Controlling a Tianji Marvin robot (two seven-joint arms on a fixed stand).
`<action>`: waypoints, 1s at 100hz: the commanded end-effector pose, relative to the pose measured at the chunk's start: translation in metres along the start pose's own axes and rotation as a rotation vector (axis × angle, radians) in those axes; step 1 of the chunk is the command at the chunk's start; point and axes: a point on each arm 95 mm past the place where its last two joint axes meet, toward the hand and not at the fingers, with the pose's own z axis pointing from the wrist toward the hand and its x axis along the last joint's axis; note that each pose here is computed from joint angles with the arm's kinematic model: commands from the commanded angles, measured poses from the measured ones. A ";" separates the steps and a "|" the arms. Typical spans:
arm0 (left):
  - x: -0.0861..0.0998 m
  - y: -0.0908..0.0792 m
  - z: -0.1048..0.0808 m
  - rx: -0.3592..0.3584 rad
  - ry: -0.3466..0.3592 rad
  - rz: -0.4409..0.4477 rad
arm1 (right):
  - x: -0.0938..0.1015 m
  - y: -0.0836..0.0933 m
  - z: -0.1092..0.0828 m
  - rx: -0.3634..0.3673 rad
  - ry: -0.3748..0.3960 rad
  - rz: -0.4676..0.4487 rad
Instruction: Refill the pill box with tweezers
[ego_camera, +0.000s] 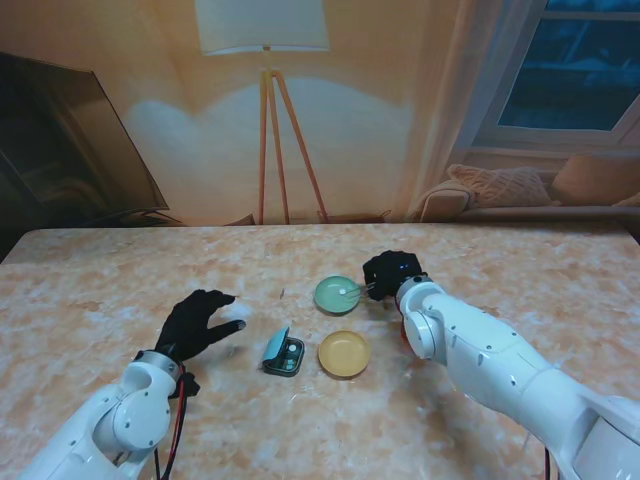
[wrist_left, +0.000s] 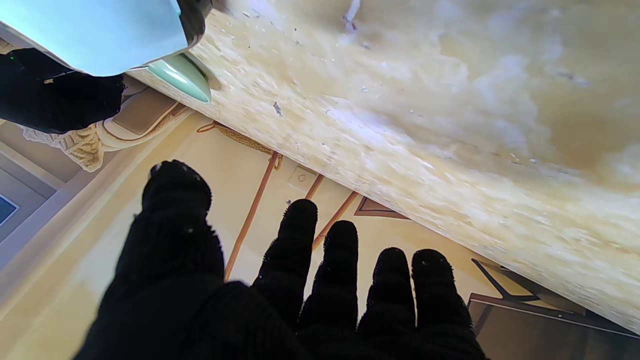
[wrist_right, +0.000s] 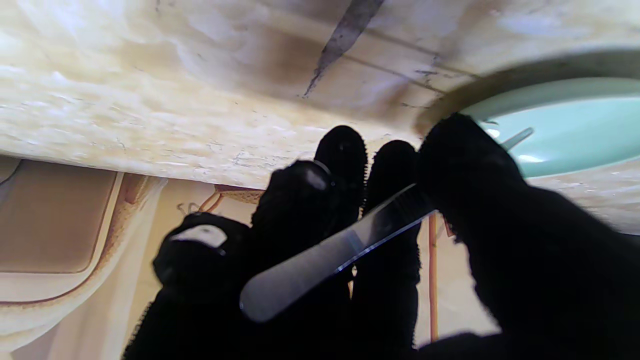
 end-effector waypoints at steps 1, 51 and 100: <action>0.000 -0.002 0.002 -0.007 0.000 0.005 | 0.010 0.002 0.004 0.008 0.011 0.010; -0.002 -0.002 0.005 -0.013 -0.003 0.002 | 0.010 0.002 0.019 0.037 0.014 -0.022; -0.002 -0.001 0.006 -0.010 -0.004 -0.003 | 0.012 -0.002 0.025 0.068 0.017 -0.039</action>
